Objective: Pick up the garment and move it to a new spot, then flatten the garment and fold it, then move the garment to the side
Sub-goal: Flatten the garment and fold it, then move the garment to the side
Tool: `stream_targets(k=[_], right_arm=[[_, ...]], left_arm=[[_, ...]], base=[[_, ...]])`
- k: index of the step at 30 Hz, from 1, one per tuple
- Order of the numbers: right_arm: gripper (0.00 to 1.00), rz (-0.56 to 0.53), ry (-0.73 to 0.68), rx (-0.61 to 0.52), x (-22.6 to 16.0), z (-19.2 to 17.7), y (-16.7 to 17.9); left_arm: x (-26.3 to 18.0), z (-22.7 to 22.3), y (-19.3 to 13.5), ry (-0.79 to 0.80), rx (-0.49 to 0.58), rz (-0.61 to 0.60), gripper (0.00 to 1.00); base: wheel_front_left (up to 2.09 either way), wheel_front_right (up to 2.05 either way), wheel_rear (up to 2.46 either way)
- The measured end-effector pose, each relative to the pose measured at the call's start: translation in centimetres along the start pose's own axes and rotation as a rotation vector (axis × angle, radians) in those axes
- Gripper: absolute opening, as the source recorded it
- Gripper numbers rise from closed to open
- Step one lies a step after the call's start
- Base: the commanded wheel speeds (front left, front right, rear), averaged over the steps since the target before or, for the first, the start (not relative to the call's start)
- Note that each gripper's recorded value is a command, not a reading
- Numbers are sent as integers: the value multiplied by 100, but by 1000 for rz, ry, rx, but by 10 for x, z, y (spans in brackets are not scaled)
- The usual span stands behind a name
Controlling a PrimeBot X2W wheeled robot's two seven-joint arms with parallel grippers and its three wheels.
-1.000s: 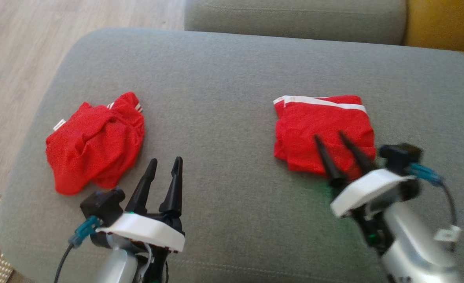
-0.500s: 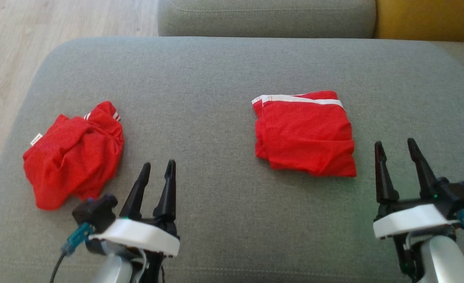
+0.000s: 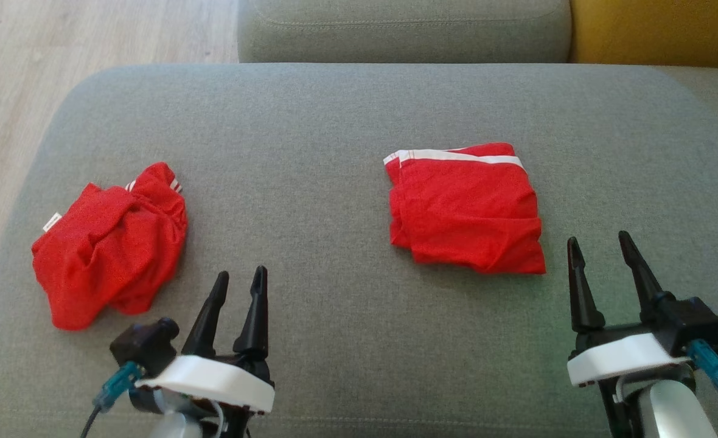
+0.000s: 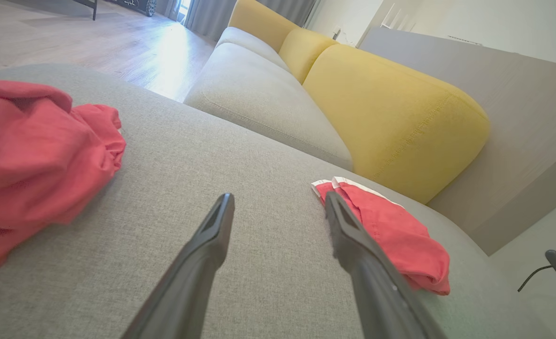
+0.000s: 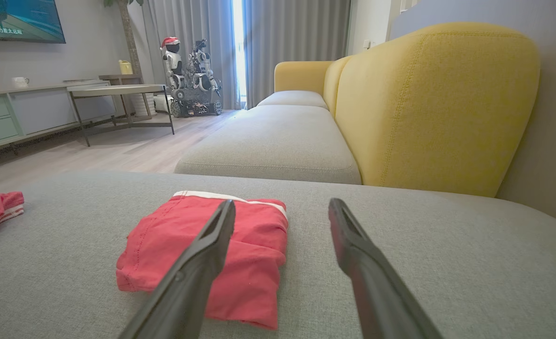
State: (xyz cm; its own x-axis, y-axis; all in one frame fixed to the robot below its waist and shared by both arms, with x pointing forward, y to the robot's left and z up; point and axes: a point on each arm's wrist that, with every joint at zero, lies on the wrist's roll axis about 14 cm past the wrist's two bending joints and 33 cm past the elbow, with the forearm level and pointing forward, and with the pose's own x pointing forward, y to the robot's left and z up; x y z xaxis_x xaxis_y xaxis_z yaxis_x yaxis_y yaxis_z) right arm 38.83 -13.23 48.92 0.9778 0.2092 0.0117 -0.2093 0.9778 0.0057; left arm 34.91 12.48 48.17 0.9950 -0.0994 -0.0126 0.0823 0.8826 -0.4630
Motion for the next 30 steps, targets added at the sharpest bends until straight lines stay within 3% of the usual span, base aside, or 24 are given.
stream_targets(k=[6,10,18,26,30], right_arm=[[100,0,9,2,2,-3,0],[100,-6,80,85,6,-22,2],[100,-30,166,262,69,-36,-4],[100,-7,391,306,99,-102,12],[100,11,438,313,102,-116,21]], left_arm=[[-1,-3,-3,10,-1,-9,100],[0,-8,0,24,-3,-2,100],[19,-13,9,45,14,2,100],[33,-23,31,81,22,49,100],[33,-25,37,88,25,65,100]], base=[[0,0,0],[0,0,0],[0,0,0],[0,0,0],[0,0,0]])
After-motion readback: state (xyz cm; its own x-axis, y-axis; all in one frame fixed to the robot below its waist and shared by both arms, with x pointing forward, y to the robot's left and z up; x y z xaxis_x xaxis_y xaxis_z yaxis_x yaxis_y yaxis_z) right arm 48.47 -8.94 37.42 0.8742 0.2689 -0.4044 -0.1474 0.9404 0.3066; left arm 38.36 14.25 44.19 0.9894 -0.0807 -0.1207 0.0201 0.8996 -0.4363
